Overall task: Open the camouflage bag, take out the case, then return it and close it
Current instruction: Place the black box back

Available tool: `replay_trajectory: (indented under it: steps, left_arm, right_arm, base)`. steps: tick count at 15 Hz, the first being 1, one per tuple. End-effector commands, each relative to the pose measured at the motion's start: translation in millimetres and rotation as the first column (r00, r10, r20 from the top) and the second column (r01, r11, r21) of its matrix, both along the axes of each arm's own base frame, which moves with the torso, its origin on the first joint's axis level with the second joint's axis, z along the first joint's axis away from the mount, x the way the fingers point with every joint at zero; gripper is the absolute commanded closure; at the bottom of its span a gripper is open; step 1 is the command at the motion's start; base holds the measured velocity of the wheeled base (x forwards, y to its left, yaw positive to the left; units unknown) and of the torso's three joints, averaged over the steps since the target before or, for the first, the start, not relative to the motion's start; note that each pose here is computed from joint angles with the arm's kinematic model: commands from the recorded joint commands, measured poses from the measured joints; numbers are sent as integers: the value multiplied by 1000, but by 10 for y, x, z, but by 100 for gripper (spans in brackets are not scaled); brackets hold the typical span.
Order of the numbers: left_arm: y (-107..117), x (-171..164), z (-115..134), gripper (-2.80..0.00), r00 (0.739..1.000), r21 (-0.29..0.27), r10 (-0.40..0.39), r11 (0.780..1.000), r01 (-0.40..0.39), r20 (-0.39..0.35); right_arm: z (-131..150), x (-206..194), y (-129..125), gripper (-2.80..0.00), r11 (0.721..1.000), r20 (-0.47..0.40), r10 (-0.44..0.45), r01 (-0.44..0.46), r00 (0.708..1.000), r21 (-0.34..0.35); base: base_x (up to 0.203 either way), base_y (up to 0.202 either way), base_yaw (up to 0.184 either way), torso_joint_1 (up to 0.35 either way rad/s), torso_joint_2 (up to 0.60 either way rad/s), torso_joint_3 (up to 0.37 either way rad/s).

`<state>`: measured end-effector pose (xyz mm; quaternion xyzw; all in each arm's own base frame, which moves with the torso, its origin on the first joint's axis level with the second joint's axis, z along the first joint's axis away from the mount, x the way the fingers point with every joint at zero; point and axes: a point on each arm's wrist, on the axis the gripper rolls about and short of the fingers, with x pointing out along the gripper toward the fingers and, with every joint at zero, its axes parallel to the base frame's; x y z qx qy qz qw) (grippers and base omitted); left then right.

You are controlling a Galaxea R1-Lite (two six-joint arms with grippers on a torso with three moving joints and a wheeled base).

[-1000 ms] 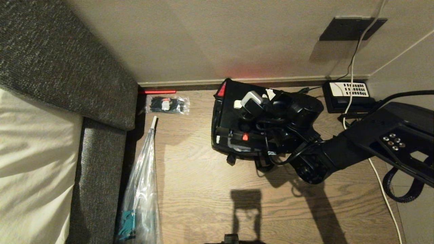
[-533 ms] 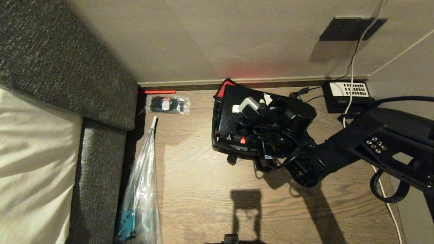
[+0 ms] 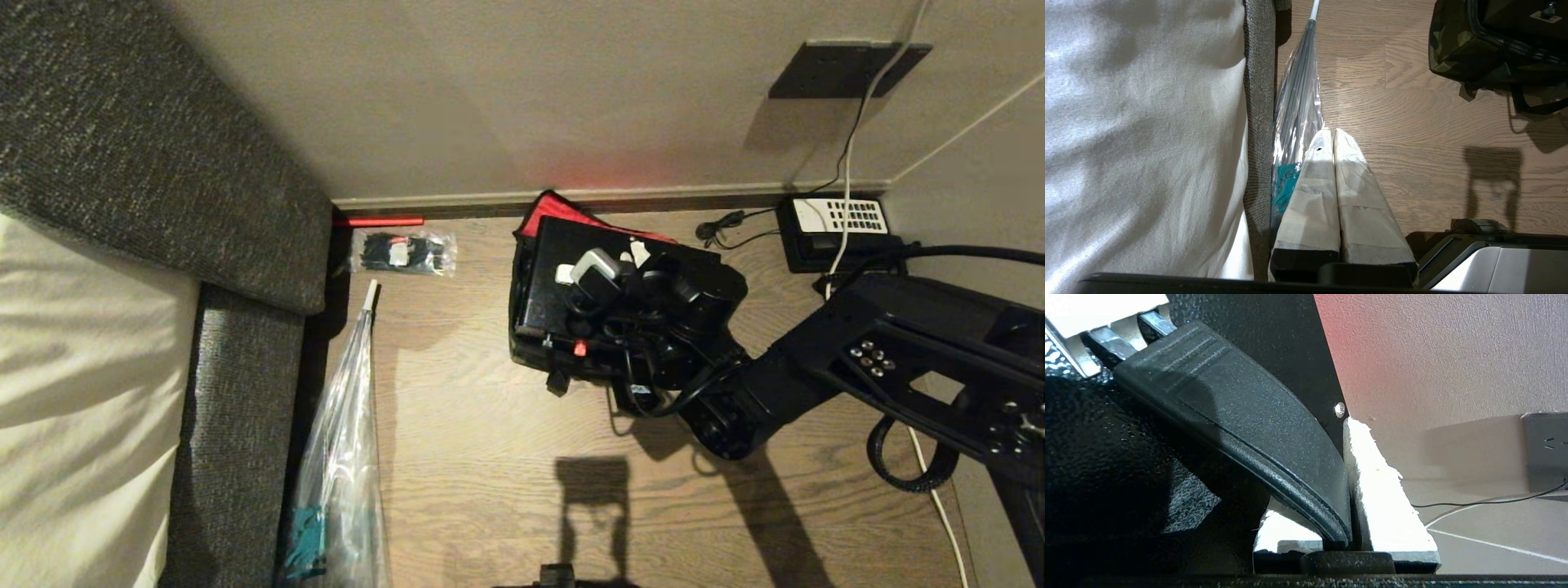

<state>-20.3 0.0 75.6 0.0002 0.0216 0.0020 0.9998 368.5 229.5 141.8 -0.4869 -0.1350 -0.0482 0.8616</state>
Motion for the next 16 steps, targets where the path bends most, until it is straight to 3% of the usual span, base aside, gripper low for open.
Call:
replay_trajectory:
  steps: [1,9,16]
  left_arm:
    - [0,2,0,0,1000,0,1,1000,-1,-3]
    - [0,2,0,0,1000,0,1,1000,-1,-3]
    - [0,5,1,0,1000,1,1,1000,-1,-7]
  right_arm:
    - [-126,43,32,0,1000,-14,-3,3,1000,-12]
    - [-291,262,167,0,1000,10,-3,3,1000,15]
    - [-595,471,51,0,999,-37,-42,42,998,5]
  base:
    - [0,0,0,0,0,0]
    - [0,0,0,0,0,0]
    - [0,0,0,0,0,0]
